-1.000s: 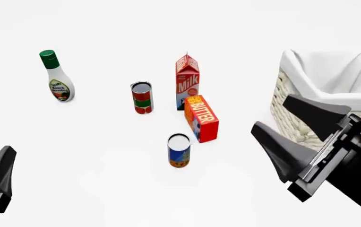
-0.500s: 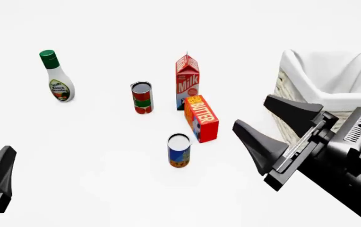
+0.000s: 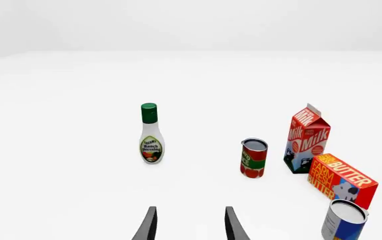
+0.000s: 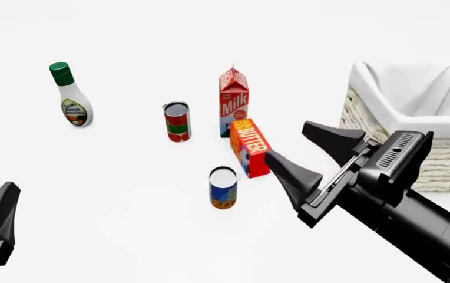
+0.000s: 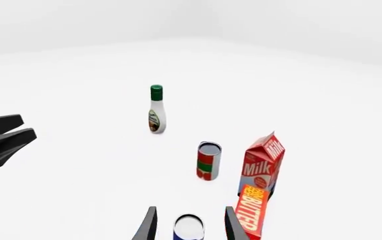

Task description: Pick the alphabet soup and place it in the basket.

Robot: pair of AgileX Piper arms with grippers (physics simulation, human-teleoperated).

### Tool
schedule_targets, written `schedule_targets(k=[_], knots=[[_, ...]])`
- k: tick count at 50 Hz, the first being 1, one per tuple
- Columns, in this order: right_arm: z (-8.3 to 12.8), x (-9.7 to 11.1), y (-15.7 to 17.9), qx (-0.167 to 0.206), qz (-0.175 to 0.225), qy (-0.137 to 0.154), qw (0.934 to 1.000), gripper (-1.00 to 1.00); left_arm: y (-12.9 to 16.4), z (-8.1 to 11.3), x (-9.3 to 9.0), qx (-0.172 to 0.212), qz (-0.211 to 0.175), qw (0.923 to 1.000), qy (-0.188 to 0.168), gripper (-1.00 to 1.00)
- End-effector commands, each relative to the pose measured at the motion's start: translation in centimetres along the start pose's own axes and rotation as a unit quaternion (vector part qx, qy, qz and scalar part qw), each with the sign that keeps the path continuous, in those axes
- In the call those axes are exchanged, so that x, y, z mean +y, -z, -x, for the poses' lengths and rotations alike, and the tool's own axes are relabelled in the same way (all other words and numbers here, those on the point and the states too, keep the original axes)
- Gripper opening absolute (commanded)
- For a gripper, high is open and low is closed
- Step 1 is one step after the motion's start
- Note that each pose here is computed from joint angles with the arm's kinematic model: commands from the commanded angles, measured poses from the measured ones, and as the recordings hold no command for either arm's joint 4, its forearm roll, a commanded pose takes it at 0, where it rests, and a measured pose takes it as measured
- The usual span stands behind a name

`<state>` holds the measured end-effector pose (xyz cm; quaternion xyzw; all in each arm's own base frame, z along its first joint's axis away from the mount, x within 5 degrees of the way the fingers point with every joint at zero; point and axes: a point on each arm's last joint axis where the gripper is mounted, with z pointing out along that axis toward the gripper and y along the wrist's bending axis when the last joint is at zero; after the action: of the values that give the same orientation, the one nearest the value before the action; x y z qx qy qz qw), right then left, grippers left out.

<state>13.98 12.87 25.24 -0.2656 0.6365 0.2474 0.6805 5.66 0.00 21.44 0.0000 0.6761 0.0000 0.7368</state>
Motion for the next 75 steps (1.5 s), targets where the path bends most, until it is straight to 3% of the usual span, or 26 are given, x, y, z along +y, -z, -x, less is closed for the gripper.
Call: schedule_targets(k=[1, 75], knots=[[-0.9, 0.2, -1.4, 0.010, 0.003, -0.004, 0.9999, 1.00, 0.0, 0.0, 0.0, 0.000, 0.000, 1.0000, 0.000, 1.00], [-8.0, -0.4, -9.0, 0.076, -0.013, -0.041, 0.9962, 1.00, 0.0, 0.0, 0.0, 0.000, 0.000, 1.0000, 0.000, 1.00]])
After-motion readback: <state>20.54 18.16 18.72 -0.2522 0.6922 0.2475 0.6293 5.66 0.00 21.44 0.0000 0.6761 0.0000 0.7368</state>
